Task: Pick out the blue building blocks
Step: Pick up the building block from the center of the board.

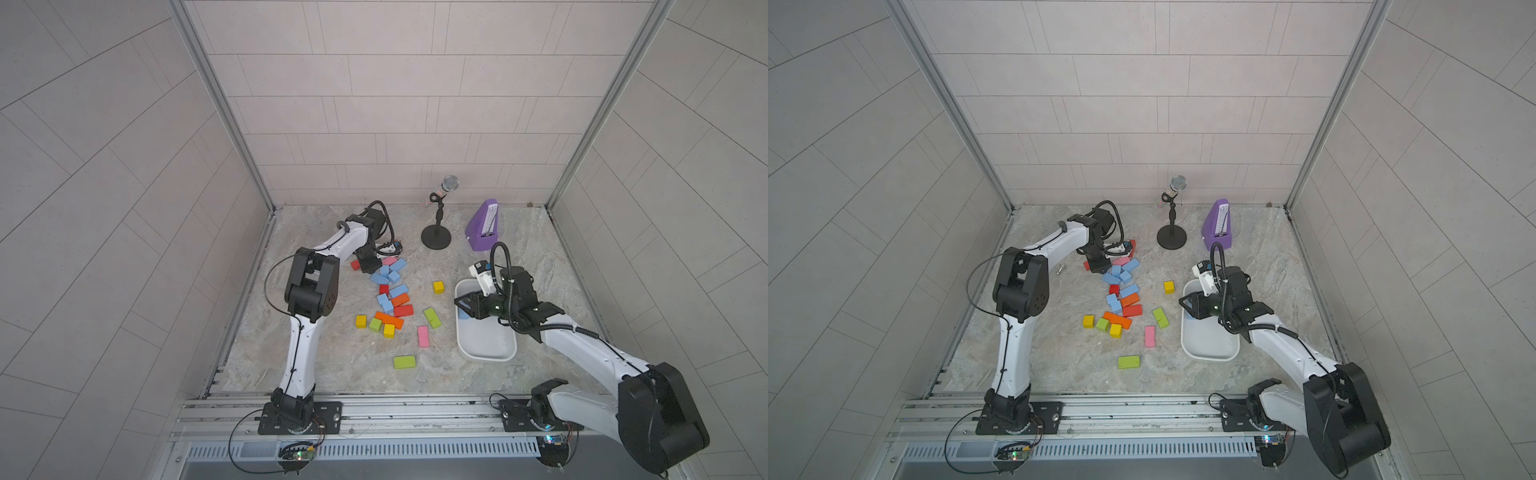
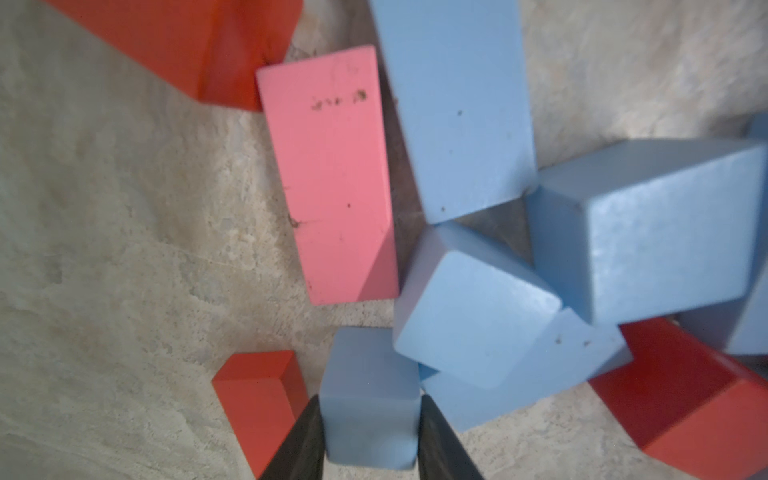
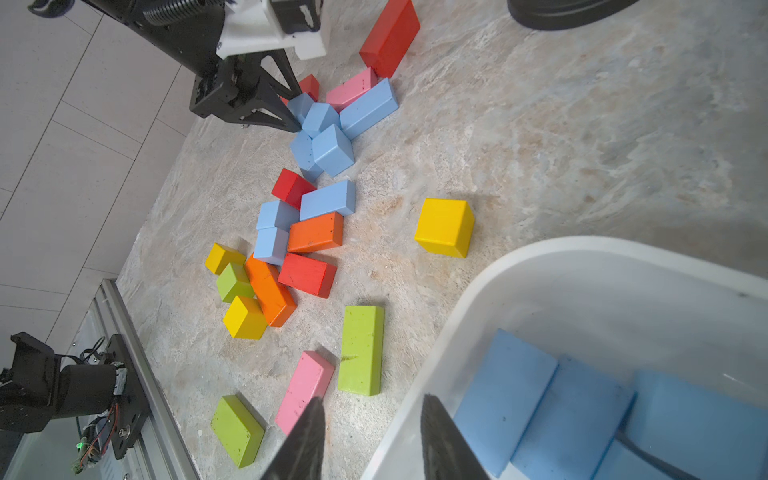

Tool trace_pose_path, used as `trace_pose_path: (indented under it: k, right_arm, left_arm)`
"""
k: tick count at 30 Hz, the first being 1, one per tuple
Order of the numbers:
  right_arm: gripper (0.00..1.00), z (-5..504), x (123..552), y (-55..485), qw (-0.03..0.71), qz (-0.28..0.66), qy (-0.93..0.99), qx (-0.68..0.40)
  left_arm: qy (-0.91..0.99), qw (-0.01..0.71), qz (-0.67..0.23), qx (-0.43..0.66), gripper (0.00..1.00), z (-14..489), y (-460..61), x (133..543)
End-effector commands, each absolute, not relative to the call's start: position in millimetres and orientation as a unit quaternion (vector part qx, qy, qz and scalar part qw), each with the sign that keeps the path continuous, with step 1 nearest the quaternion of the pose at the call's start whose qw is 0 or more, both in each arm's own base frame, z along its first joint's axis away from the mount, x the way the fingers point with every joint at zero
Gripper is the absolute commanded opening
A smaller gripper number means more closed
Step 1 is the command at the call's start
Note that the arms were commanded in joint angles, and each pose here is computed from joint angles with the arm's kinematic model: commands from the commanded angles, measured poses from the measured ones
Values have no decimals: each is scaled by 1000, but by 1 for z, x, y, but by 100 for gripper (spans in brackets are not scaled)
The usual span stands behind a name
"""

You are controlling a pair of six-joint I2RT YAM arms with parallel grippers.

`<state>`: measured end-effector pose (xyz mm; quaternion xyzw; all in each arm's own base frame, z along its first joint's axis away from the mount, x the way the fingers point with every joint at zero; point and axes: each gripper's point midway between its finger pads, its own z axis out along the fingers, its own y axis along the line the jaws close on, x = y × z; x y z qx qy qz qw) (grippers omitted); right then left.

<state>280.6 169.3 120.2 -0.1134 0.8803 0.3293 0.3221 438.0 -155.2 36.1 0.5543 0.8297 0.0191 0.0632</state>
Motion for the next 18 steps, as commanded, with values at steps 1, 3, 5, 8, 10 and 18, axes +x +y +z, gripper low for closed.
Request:
trace_pose_path:
  k: [1,3,5,8,10,18]
  right_arm:
    - [40,125,281,172,333,334,873,-124]
    - [40,126,281,172,335,334,872,-124]
    - [40,128,281,172,339,334,871,-125]
    - [40,129,281,171,342,333,870,-124]
    - [41,131,282,171,344,332,870,-120]
    - [46,122,299,115,342,318,884,21]
  left_arm:
    - [826,58,12,561,34,46,-151,431]
    - [826,67,14,560,31,52,-150,432]
    - [824,75,16,561,30,60,-149,432]
    - [819,92,15,566,28,75,-151,429]
    - [816,110,5,567,28,88,-155,426]
    - [773,189,-39,604,27,148,-202,405]
